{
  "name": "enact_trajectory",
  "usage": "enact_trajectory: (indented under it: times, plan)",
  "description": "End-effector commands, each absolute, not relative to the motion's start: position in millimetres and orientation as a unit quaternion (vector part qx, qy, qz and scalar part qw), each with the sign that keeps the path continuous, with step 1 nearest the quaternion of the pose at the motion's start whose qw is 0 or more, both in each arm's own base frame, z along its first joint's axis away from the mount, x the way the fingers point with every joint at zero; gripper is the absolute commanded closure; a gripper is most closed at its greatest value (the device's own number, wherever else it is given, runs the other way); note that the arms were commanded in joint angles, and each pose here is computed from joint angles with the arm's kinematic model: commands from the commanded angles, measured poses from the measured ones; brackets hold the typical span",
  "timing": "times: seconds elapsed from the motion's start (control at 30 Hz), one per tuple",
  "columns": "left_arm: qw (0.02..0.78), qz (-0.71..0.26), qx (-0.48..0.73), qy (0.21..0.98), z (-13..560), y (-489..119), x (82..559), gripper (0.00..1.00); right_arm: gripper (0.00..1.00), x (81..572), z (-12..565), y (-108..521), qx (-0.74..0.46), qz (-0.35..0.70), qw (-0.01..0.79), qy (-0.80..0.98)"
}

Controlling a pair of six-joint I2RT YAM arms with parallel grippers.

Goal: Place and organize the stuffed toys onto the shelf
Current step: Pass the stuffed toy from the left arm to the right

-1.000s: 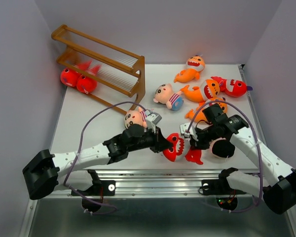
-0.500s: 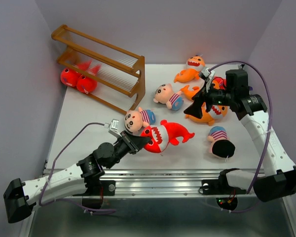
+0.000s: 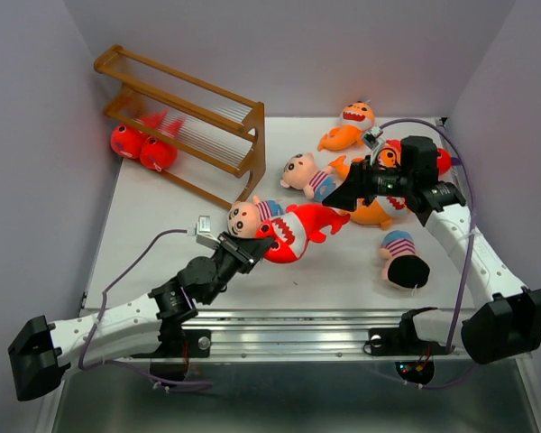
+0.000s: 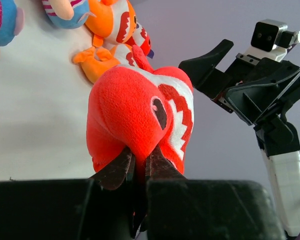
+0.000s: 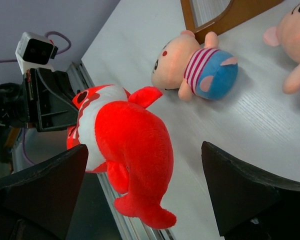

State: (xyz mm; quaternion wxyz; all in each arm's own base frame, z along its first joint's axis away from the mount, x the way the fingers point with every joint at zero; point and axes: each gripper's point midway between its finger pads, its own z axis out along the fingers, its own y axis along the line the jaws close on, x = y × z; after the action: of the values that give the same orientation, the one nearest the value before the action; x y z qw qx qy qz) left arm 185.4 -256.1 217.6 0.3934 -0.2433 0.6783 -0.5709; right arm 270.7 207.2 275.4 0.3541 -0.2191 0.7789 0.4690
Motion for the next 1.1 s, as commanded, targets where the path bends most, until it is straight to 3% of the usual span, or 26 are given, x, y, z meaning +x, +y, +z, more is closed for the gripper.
enact_trajectory:
  times: [0.0, 0.33, 0.43, 0.47, 0.53, 0.6, 0.63, 0.67, 0.73, 0.77, 0.8, 0.87, 1.07]
  plan:
    - [0.403, -0.632, -0.275, 0.602, 277, -254, 192, 1.0, 0.0, 272, 290, 218, -0.209, 0.517, 0.351, 0.753]
    - [0.398, -0.64, -0.274, 0.597, 280, -261, 194, 1.0, 0.17, 265, 274, 224, -0.192, 0.554, 0.312, 0.748]
    - [0.403, -0.636, -0.269, 0.601, 279, -264, 195, 1.0, 0.46, 262, 279, 226, -0.196, 0.567, 0.307, 0.739]
    - [0.405, -0.634, -0.265, 0.603, 280, -266, 196, 1.0, 0.66, 262, 281, 226, -0.198, 0.568, 0.307, 0.737]
    - [0.409, -0.632, -0.254, 0.608, 281, -270, 196, 1.0, 0.93, 264, 288, 226, -0.205, 0.567, 0.314, 0.733]
    - [0.429, -0.62, -0.228, 0.616, 283, -273, 196, 1.0, 0.99, 267, 289, 225, -0.207, 0.56, 0.319, 0.737]
    - [0.434, -0.615, -0.214, 0.622, 283, -275, 195, 0.93, 0.99, 268, 291, 225, -0.207, 0.557, 0.322, 0.737]
    - [0.452, -0.601, -0.194, 0.63, 281, -274, 195, 0.66, 0.99, 271, 293, 224, -0.205, 0.548, 0.33, 0.741]
    - [0.469, -0.572, -0.169, 0.651, 279, -273, 196, 0.41, 0.99, 280, 296, 215, -0.191, 0.532, 0.346, 0.749]
    - [0.481, -0.556, -0.154, 0.661, 278, -271, 196, 0.23, 0.99, 288, 295, 208, -0.178, 0.514, 0.355, 0.76]
    - [0.501, -0.523, -0.129, 0.678, 275, -265, 196, 0.16, 1.0, 297, 294, 199, -0.164, 0.502, 0.364, 0.767]
    - [0.527, -0.496, -0.104, 0.683, 284, -254, 196, 0.1, 0.99, 305, 292, 187, -0.147, 0.482, 0.372, 0.779]
    - [0.585, -0.396, 0.035, 0.707, 266, -237, 190, 0.09, 0.99, 314, 281, 178, -0.124, 0.464, 0.359, 0.8]
